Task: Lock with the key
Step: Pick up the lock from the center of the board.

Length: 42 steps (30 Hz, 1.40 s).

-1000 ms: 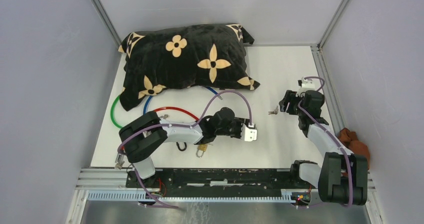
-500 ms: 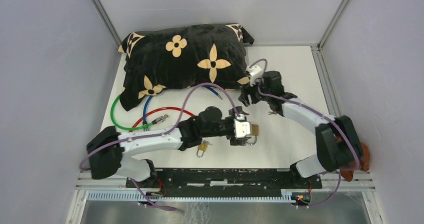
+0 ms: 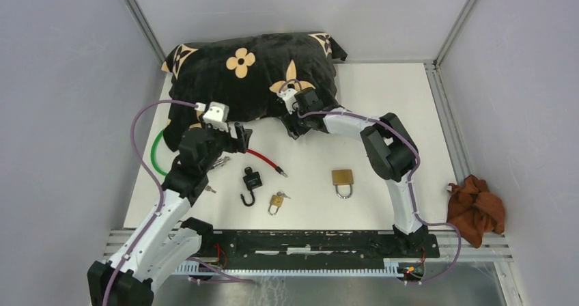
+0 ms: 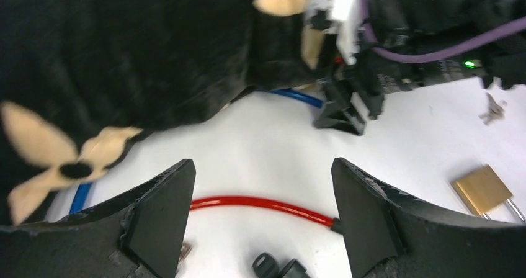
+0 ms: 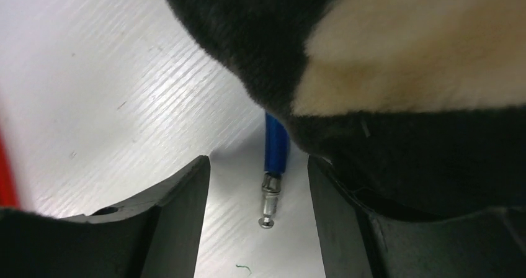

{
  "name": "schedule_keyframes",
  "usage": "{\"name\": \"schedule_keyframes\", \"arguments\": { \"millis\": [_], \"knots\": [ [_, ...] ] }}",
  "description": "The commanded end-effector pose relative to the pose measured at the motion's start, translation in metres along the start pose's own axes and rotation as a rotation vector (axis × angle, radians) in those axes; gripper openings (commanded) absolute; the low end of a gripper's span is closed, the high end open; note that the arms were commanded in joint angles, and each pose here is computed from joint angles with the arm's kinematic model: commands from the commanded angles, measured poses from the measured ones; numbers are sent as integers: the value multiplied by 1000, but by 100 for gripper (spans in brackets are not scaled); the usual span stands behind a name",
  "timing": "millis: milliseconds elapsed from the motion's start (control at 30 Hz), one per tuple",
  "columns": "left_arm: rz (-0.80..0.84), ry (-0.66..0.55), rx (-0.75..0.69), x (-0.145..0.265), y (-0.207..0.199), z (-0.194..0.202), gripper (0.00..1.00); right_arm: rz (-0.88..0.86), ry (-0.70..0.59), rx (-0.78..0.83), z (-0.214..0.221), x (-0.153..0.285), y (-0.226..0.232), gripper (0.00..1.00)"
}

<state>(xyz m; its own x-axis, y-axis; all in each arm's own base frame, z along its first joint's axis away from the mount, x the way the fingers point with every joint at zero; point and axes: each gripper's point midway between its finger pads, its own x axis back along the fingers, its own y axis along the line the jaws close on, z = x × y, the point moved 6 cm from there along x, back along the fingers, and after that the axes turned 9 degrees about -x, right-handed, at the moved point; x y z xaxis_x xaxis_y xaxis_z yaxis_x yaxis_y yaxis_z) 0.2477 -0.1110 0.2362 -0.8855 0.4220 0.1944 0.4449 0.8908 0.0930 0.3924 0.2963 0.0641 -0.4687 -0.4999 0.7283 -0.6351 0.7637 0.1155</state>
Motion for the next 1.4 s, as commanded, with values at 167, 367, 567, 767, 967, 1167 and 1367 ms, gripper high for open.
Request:
{"name": "schedule_keyframes", "arguments": {
  "millis": [167,367,567,767,967,1167,1367],
  "knots": [
    [-208,132,179,22,37,24,82,49,149,31,29,-3,-5,0],
    [48,102,-55,0,25,19,78,-132,157,176,51,67,22,0],
    [141,132,-364,-21,35,20,80,-61,288,109,117,136,21,0],
    [182,66,-352,-22,29,7,80,30,430,75,160,157,10,34],
    [154,94,-287,-12,28,10,83,12,329,189,103,121,16,69],
    [98,170,-233,0,31,16,84,-63,310,251,68,73,36,67],
    [125,216,-256,0,31,23,84,-78,389,242,93,55,37,23]
  ]
}}
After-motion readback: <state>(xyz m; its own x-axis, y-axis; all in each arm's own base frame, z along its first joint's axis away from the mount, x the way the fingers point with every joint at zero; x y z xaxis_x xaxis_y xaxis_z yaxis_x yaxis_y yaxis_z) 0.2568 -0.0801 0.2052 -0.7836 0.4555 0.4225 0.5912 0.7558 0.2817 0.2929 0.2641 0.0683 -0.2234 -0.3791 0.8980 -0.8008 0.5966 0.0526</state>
